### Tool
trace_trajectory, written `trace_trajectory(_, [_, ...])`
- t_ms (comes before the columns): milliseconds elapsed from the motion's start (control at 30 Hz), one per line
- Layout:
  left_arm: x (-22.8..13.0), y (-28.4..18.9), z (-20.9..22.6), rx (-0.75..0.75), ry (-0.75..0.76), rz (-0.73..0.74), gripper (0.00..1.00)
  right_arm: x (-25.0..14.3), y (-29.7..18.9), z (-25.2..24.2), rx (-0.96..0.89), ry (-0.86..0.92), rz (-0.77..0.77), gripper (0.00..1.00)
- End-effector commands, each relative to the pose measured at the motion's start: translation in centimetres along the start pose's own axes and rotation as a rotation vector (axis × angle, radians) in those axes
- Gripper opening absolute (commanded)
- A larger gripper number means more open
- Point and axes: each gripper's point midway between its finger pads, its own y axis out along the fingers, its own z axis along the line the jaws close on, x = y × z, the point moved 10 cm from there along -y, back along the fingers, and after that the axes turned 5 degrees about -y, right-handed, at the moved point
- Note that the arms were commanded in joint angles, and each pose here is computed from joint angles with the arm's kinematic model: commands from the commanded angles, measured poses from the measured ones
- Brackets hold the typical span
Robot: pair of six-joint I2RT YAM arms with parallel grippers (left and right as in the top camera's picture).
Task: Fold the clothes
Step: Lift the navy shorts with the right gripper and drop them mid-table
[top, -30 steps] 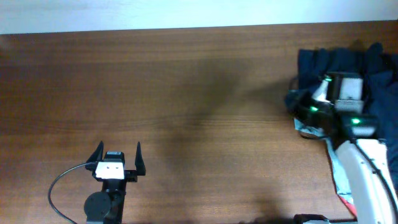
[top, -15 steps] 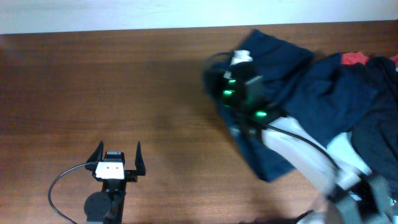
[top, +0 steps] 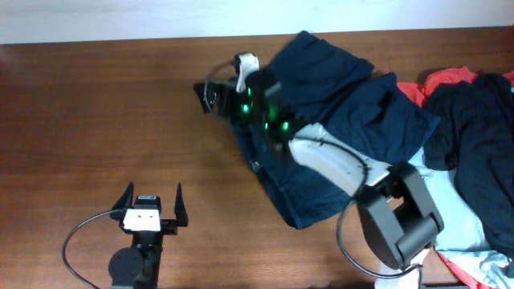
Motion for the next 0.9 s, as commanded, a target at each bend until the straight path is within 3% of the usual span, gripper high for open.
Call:
trace_trajectory(0, [-0.2, 0.0, 0.0, 0.001, 0.020, -0.001, 0.99, 6.6, -4.4, 3.0, 0.073, -0.209, -0.048, 0.98])
trace_trajectory(167, [-0.2, 0.0, 0.0, 0.001, 0.020, 0.000, 0.99, 10.9, -9.3, 2.6, -0.032, -0.306, 0.029, 0.98])
trace_trajectory(367, [-0.2, 0.0, 0.0, 0.001, 0.020, 0.000, 0.99, 13.3, -11.8, 2.6, 0.066, -0.327, 0.031, 0.98])
trace_trajectory(567, [-0.2, 0.0, 0.0, 0.001, 0.020, -0.001, 0.99, 13.5, -15.0, -2.6, -0.081, -0.194, 0.118, 0.99])
trace_trajectory(767, [0.2, 0.0, 0.0, 0.001, 0.019, -0.023, 0.99, 12.4, -21.9, -10.8, -0.317, 0.087, 0.260, 0.98])
trace_trajectory(867, [0.8, 0.0, 0.0, 0.001, 0.017, -0.067, 0.99, 11.6, -25.8, -14.1, -0.397, 0.145, 0.319, 0.99])
